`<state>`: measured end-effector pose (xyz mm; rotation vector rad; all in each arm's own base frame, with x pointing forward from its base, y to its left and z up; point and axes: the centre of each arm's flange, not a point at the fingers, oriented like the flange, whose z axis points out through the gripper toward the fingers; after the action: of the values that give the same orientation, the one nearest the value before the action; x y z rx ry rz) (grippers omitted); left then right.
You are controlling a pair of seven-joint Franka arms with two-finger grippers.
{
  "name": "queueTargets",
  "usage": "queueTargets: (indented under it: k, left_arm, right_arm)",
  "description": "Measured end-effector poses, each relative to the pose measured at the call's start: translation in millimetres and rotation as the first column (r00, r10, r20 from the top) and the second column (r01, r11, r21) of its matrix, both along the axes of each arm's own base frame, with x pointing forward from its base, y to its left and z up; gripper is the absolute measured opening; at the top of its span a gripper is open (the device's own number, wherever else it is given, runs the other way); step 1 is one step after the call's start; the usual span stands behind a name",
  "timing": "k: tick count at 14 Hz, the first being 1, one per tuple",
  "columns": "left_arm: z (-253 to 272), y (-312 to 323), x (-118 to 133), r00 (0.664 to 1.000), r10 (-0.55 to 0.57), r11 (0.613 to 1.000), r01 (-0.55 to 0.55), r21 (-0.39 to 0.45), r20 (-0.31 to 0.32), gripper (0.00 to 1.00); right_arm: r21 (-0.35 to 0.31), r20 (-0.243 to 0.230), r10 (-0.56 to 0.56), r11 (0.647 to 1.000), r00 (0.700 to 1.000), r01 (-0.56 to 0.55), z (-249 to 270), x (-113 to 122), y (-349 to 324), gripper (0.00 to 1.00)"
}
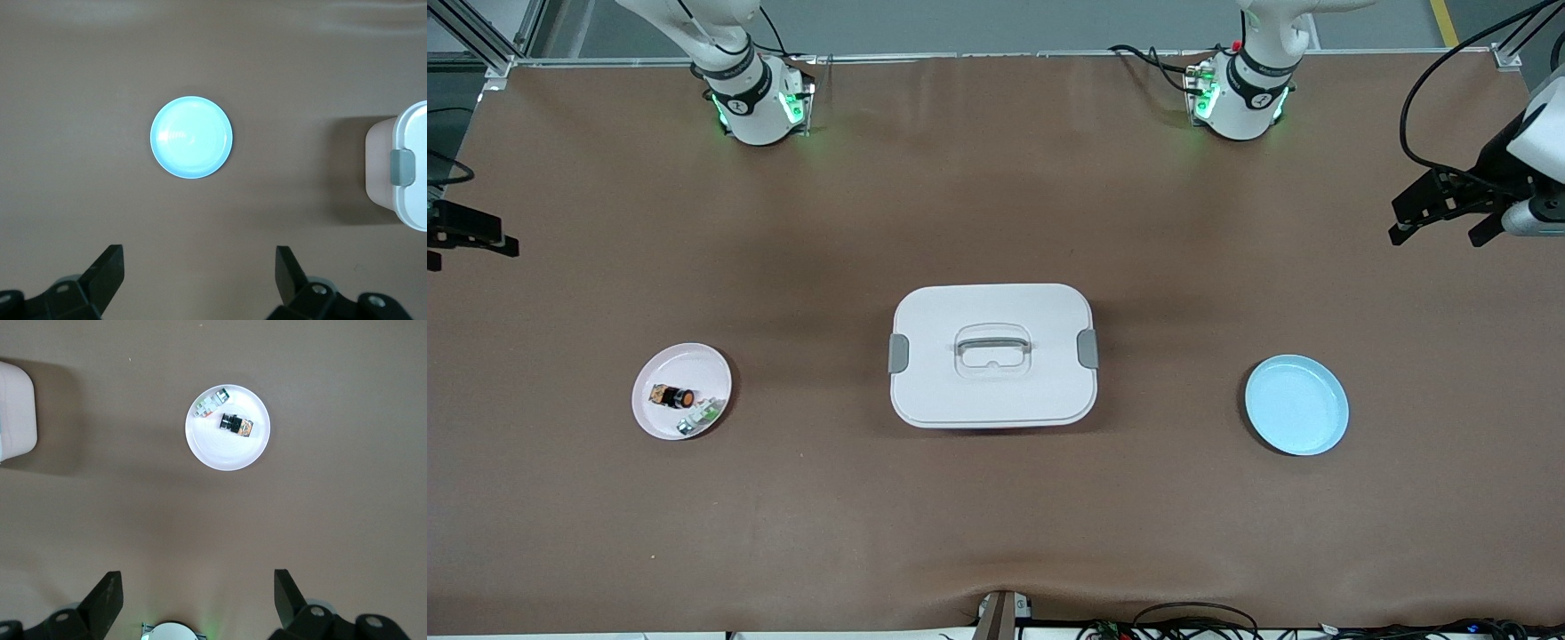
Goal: Transfer orange switch to right arm and place
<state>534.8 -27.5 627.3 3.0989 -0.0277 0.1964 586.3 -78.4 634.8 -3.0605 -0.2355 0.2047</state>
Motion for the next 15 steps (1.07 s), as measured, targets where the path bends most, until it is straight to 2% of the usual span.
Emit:
queueTargets:
  k: [7,10,15]
  left_arm:
    - [-1.4,0.2,3.8,1.0,0.0,1.0,0.0,-0.001,-0.005,1.0]
    - [-1.4,0.2,3.7,1.0,0.0,1.0,0.0,-0.001,-0.005,1.0]
    - [-1.4,0.2,3.7,1.0,0.0,1.0,0.0,-0.001,-0.006,1.0]
  right_arm:
    - [-0.036,0.016,-0.108,0.993,0.994,0.109,13.3,0.0,57.9,1.0]
    - [-0.037,0.036,-0.118,0.992,0.992,0.119,25.7,-7.1,56.0,1.0]
    - [-0.04,0.027,-0.128,0.991,0.991,0.129,19.6,-7.8,50.3,1.0]
